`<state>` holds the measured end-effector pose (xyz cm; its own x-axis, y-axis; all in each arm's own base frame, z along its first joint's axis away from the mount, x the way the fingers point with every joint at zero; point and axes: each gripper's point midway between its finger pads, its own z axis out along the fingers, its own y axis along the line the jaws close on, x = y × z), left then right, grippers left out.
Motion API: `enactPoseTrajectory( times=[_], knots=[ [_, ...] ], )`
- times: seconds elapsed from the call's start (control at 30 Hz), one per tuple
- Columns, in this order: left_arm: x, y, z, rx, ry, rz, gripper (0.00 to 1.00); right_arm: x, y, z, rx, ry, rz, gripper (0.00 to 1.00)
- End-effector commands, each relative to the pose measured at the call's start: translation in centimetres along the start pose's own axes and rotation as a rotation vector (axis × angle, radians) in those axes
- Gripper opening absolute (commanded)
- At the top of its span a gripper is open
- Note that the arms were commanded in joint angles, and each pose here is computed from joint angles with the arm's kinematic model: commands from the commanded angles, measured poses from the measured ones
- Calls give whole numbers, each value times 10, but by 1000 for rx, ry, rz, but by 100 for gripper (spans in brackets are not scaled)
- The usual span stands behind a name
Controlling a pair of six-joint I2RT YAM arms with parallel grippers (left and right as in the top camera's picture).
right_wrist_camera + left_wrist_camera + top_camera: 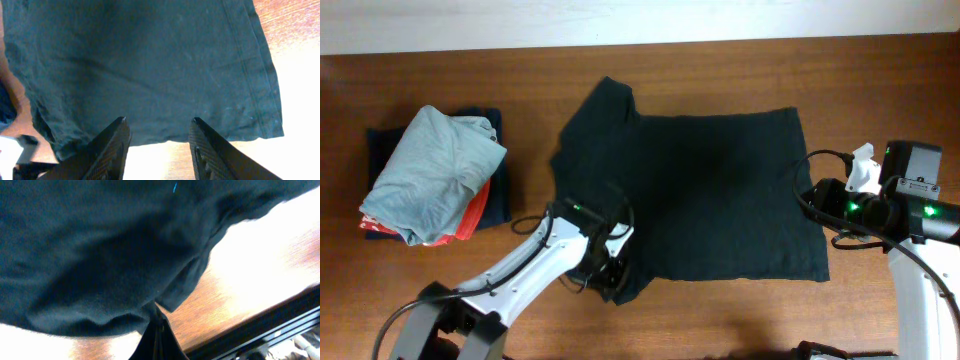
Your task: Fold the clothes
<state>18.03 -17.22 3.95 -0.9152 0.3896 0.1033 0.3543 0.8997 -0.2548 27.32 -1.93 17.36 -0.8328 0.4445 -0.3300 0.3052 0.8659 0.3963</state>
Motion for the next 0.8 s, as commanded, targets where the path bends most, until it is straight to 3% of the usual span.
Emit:
enactPoseTrajectory(
  times=[0.0,0.23,0.43,0.53,0.63,0.77],
  knots=[
    [-35,11,-42,-55,-171,-32,1,-4,5,-5,-8,-22,-26,43],
    [-62,56,-68,-129,-300,-177,1,-4,5,-5,-8,-22,-25,43],
    [-73,66,-74,-137,-353,-197,1,-3,5,-5,-8,-21,-25,43],
    [-73,81,-74,-223,-356,-211,5,-3,5,-5,-8,-21,-25,43],
    [-71,79,-73,-214,-345,-210,8,-3,5,-5,-8,-21,-25,43],
    [-63,70,-68,-196,-304,-188,27,-3,4,-5,-8,-21,-25,43]
  ],
)
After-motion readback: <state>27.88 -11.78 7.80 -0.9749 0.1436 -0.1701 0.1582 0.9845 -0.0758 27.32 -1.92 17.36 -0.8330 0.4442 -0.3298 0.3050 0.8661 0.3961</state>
